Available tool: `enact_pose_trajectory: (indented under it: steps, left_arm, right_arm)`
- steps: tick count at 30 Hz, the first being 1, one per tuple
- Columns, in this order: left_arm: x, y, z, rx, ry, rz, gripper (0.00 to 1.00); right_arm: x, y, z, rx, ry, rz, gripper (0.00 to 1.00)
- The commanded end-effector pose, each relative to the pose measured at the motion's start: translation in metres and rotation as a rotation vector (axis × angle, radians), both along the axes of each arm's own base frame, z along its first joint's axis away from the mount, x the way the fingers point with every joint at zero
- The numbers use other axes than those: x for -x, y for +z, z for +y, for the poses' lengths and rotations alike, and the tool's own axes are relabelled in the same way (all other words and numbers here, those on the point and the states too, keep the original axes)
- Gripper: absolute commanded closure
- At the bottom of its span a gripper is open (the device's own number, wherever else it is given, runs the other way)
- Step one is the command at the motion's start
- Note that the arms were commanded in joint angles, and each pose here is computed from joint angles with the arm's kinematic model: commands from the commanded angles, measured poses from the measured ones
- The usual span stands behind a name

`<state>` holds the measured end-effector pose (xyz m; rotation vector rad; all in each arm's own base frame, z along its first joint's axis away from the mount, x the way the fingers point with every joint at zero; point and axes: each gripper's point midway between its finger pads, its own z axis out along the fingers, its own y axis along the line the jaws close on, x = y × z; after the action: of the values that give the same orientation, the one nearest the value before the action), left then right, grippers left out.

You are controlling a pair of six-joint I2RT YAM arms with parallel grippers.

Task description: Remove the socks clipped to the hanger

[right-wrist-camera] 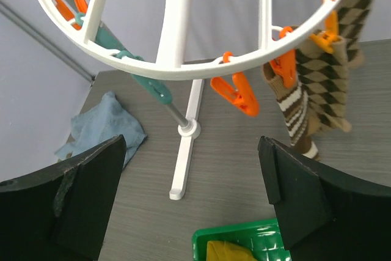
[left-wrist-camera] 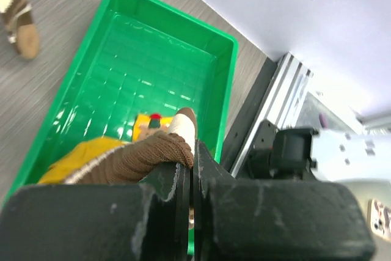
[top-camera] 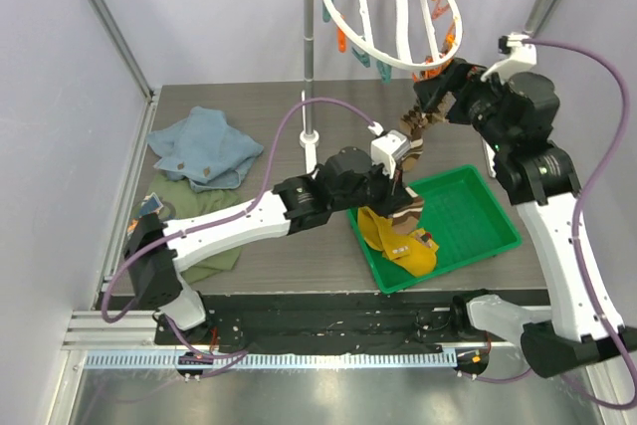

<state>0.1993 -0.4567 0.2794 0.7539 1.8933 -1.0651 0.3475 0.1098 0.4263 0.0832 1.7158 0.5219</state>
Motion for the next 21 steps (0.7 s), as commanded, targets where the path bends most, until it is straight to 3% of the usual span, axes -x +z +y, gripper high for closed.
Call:
enact_pose_trajectory:
  steps: [1,6,8,9,13,14,16,21]
  left_arm:
    - [-0.014,0.013,-0.036,0.125,0.034,0.002,1.00]
    - [-0.015,-0.017,-0.075,0.116,0.009,0.010,0.99]
    - [-0.016,-0.026,-0.084,0.112,0.001,0.017,0.92]
    - [-0.016,-0.029,-0.089,0.105,-0.005,0.022,0.86]
    - [-0.034,-0.045,-0.079,0.019,0.096,-0.002,0.27]
    - [-0.034,-0.043,-0.074,0.011,0.112,-0.012,0.20]
    - [-0.039,-0.033,-0.058,0.005,0.159,-0.047,0.09]
    - [-0.034,-0.030,-0.031,-0.062,0.162,-0.084,0.05]
  right_arm:
    - [0.035,0.025,-0.037,0.009,-0.163,-0.038,0.00]
    - [0.066,0.038,-0.054,-0.019,-0.222,-0.080,0.00]
    - [0.077,0.039,-0.057,-0.041,-0.227,-0.096,0.00]
    - [0.080,0.038,-0.056,-0.044,-0.220,-0.095,0.00]
    - [0.085,0.028,-0.057,-0.018,-0.211,-0.069,0.00]
    - [0.087,0.027,-0.058,-0.012,-0.212,-0.072,0.00]
    - [0.085,0.024,-0.059,-0.006,-0.222,-0.065,0.00]
    - [0.085,0.023,-0.060,-0.014,-0.229,-0.062,0.00]
